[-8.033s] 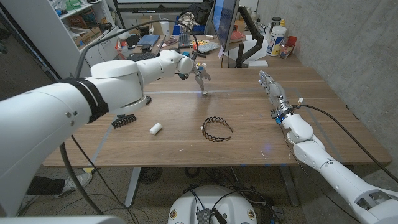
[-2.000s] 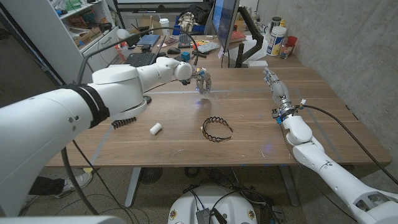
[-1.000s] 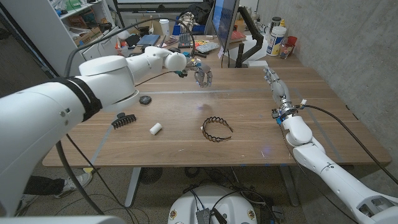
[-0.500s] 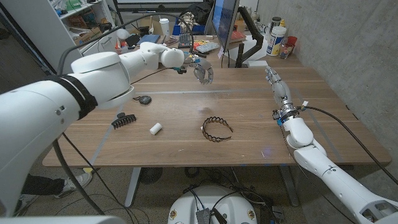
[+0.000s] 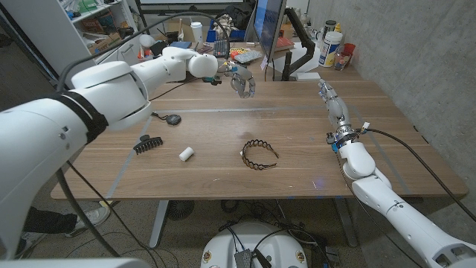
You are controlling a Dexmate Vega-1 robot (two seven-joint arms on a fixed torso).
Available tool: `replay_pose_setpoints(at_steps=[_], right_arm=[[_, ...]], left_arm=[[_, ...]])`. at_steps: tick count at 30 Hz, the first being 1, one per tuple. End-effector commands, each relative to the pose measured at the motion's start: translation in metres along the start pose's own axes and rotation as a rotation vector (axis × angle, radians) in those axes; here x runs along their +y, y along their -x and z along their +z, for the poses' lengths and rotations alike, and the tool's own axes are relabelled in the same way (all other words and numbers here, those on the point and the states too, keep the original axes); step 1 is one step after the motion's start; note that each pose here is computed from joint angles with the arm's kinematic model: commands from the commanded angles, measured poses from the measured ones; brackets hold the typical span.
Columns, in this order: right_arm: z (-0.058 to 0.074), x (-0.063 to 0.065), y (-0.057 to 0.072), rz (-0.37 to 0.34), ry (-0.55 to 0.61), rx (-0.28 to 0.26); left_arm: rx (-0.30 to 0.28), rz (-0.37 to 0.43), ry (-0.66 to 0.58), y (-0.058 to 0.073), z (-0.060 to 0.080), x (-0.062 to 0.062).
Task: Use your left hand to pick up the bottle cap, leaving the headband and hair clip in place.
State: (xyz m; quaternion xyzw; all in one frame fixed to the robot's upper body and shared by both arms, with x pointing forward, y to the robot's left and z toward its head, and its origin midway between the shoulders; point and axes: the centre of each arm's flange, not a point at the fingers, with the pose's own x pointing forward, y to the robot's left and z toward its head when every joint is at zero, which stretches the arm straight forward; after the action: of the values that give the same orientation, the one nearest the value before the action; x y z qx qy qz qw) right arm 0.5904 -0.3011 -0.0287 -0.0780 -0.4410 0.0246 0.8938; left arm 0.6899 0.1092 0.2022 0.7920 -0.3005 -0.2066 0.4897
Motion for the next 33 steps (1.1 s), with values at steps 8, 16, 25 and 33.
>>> replay_pose_setpoints(at_steps=[8,16,25,33], right_arm=[[0.003,0.005,0.007,-0.016,0.002,-0.002],[0.004,0.01,0.014,-0.026,0.004,0.003],[0.007,0.016,0.023,-0.049,0.007,0.008],[0.01,0.02,0.03,-0.079,0.012,0.008]], left_arm=[[0.003,0.039,-0.013,0.013,-0.006,0.014],[0.003,0.058,-0.015,0.019,-0.008,0.017],[0.001,0.068,-0.018,0.024,-0.012,0.019],[-0.003,0.088,-0.016,0.029,-0.016,0.024]])
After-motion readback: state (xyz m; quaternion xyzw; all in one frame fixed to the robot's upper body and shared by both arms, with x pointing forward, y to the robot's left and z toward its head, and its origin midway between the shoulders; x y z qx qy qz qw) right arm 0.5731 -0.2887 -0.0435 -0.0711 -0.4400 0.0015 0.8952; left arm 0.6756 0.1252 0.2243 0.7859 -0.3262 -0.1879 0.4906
